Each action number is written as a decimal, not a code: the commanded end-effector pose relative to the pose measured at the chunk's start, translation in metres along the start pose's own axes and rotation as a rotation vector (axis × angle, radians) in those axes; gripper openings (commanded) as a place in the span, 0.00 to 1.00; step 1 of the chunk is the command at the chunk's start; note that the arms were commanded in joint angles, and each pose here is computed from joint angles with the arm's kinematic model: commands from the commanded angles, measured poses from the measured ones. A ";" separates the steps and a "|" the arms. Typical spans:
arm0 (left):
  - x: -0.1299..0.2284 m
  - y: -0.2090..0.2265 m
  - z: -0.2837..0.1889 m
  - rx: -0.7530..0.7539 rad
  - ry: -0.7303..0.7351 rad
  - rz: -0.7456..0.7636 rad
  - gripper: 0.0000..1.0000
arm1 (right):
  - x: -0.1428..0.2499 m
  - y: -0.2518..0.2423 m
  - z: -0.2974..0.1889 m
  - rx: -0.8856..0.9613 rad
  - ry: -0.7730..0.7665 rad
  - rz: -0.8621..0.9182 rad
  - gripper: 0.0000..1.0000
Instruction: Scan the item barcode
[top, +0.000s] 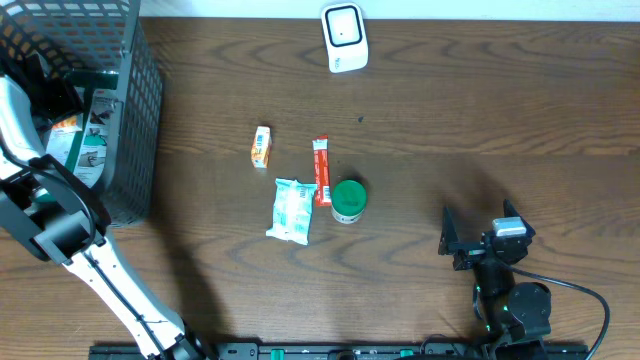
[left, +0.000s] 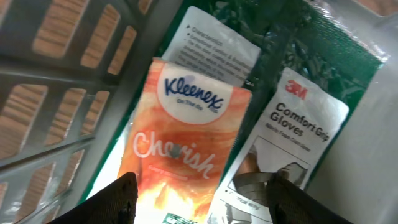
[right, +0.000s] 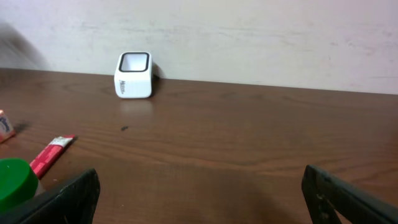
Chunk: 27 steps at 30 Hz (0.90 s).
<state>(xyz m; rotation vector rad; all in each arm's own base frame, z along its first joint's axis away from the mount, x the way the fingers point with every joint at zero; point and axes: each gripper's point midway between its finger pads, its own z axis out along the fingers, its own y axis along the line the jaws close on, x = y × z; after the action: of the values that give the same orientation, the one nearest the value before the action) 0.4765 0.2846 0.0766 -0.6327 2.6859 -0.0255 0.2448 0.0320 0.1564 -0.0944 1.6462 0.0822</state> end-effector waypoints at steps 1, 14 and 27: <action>0.003 -0.001 0.011 -0.031 0.015 0.034 0.67 | 0.001 -0.003 0.000 0.013 0.003 0.017 0.99; -0.005 0.006 0.008 -0.278 0.001 0.090 0.67 | 0.001 -0.003 0.000 0.014 0.003 0.017 0.99; 0.016 0.020 0.038 -0.332 0.045 0.126 0.68 | 0.001 -0.003 0.000 0.014 0.003 0.017 0.99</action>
<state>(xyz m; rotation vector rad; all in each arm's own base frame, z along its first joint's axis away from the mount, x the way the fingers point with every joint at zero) 0.4800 0.2934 0.0535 -0.5635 2.7422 0.3936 0.2448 0.0320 0.1564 -0.0944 1.6462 0.0822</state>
